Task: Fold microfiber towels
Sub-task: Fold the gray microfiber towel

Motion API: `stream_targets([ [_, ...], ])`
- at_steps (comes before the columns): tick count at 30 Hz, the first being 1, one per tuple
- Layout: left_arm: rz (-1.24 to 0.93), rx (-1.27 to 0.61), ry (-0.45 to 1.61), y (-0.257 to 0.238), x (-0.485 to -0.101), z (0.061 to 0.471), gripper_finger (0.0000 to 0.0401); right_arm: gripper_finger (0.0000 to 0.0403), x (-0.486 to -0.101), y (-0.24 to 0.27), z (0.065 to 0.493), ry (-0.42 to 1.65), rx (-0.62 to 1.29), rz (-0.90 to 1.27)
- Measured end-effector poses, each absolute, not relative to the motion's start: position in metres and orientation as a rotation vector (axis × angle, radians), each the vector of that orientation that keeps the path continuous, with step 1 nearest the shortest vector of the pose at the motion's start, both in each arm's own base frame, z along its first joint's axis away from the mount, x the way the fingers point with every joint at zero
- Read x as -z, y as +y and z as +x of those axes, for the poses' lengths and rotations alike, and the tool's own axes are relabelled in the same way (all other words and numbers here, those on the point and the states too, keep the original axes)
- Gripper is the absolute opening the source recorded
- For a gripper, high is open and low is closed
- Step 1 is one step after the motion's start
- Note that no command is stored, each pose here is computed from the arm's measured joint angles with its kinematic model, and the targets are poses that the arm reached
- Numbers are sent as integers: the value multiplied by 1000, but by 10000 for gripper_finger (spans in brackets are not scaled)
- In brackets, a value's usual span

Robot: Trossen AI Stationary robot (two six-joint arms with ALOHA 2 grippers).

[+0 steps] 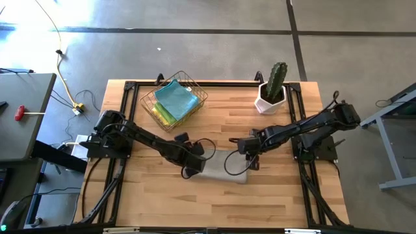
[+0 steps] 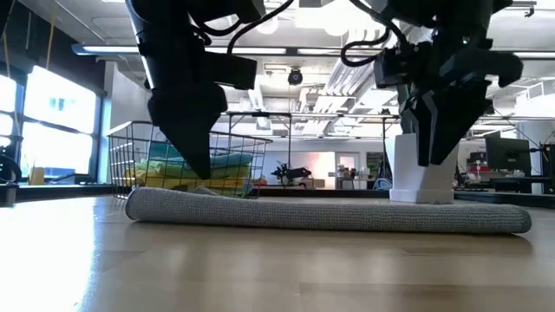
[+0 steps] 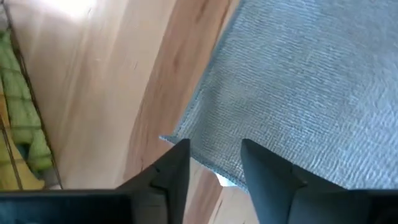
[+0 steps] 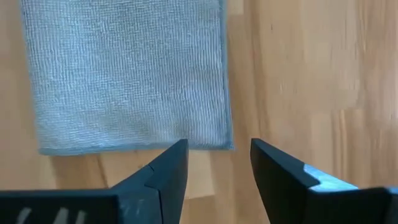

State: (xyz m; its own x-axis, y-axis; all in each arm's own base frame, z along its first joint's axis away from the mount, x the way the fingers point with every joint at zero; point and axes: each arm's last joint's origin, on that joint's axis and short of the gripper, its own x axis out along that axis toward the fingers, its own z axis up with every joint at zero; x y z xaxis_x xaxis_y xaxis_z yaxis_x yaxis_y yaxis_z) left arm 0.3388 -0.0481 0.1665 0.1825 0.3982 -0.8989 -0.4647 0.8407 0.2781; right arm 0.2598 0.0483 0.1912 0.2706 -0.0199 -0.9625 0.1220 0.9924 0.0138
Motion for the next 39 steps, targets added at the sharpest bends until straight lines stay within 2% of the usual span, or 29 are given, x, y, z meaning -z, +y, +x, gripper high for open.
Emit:
stream_targets([
  [5, 65, -406, 1313, -56, -166, 339, 157, 167, -192, 62, 252, 1339, 194, 212],
  [10, 259, -173, 1320, -71, -157, 336, 152, 167, -192, 77, 245, 1332, 315, 281],
  [14, 263, -77, 1297, -70, -142, 333, 141, 167, -193, 87, 246, 1259, 366, 356],
  [26, -154, -171, 1258, -70, -120, 322, 111, 167, -196, 108, 248, 1060, 528, 602],
  [32, -164, -200, 1192, -88, -119, 322, 96, 167, -193, 115, 247, 971, 636, 670],
  [39, -147, -248, 1145, -102, -119, 319, 84, 185, -165, 128, 251, 1046, 685, 657],
])
